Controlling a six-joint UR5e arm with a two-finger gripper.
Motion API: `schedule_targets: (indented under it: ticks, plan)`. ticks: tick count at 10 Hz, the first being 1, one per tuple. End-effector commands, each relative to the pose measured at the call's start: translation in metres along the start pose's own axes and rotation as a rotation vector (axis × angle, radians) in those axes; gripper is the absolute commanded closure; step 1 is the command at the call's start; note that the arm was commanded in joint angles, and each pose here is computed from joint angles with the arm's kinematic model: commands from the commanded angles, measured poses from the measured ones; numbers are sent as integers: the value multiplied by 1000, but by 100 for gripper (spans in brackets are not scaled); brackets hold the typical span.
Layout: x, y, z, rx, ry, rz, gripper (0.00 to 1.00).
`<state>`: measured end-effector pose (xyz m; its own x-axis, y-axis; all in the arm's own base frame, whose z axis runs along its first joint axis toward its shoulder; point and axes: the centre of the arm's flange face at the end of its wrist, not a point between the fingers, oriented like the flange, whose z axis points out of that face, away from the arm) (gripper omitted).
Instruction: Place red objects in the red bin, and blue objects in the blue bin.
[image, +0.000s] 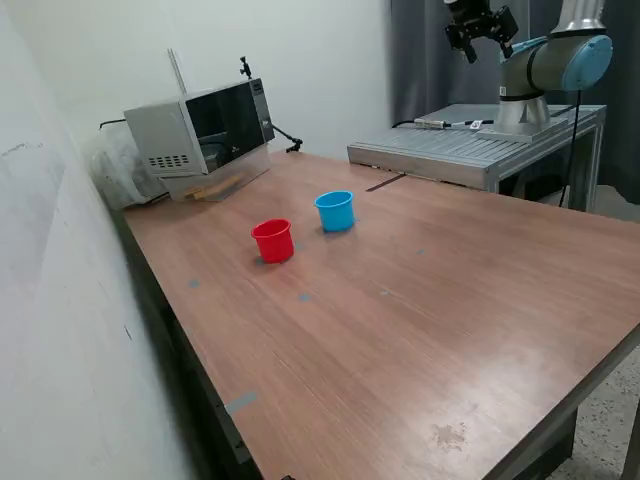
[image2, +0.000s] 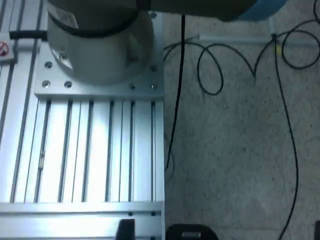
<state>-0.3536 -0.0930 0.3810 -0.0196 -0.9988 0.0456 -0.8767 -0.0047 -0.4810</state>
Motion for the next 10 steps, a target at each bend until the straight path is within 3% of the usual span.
schedule_targets:
  ticks: [1,10]
  plan:
    - [-1,-1,1,21,1,1,0]
    - [-6,0,1,23,5,11,0]
